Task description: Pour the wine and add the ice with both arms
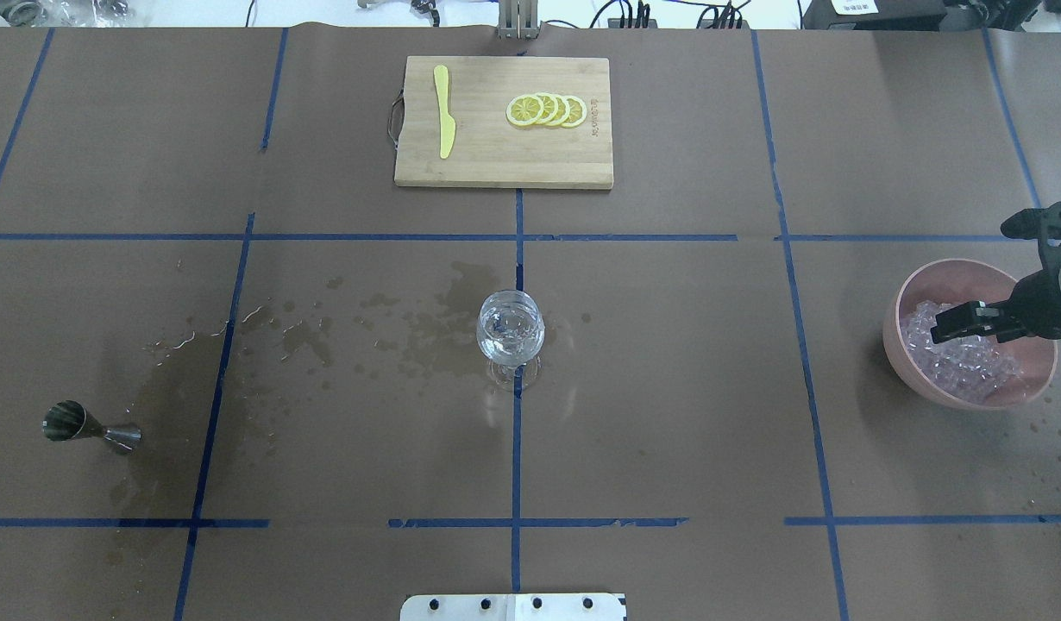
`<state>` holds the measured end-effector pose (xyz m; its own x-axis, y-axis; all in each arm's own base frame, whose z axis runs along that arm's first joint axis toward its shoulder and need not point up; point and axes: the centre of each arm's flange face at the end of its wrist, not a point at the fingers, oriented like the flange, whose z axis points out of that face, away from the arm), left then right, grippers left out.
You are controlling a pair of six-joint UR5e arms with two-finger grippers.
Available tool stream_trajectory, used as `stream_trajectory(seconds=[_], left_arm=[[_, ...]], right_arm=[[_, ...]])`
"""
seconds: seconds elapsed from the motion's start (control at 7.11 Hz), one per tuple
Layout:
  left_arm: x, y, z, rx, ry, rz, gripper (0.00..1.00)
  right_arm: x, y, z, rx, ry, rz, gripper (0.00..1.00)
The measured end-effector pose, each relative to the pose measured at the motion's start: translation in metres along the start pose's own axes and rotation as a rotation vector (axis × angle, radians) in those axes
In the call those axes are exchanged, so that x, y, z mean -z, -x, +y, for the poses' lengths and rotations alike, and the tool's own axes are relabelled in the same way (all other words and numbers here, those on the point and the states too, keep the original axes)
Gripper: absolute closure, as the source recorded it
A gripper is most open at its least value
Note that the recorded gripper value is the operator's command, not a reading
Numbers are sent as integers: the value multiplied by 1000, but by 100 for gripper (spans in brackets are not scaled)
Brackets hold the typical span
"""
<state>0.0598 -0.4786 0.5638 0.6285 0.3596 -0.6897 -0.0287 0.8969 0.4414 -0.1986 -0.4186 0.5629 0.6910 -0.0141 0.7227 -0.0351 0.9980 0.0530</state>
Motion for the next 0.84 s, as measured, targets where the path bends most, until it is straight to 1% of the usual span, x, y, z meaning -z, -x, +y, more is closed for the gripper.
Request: stream_trajectory(seconds=[0.14, 0.28, 0.56, 0.84], left_arm=[[1, -1, 1, -1, -1, 0, 0], [3, -2, 1, -2, -4, 0, 0], [5, -4, 0, 2, -9, 1, 0], [7, -5, 1, 6, -12, 2, 0]], right_arm=[[0, 0, -1, 0, 0, -1, 88], [0, -1, 0, -2, 1, -1, 100], [6, -5, 7, -2, 2, -5, 100], [21, -3, 15, 6, -7, -23, 100]])
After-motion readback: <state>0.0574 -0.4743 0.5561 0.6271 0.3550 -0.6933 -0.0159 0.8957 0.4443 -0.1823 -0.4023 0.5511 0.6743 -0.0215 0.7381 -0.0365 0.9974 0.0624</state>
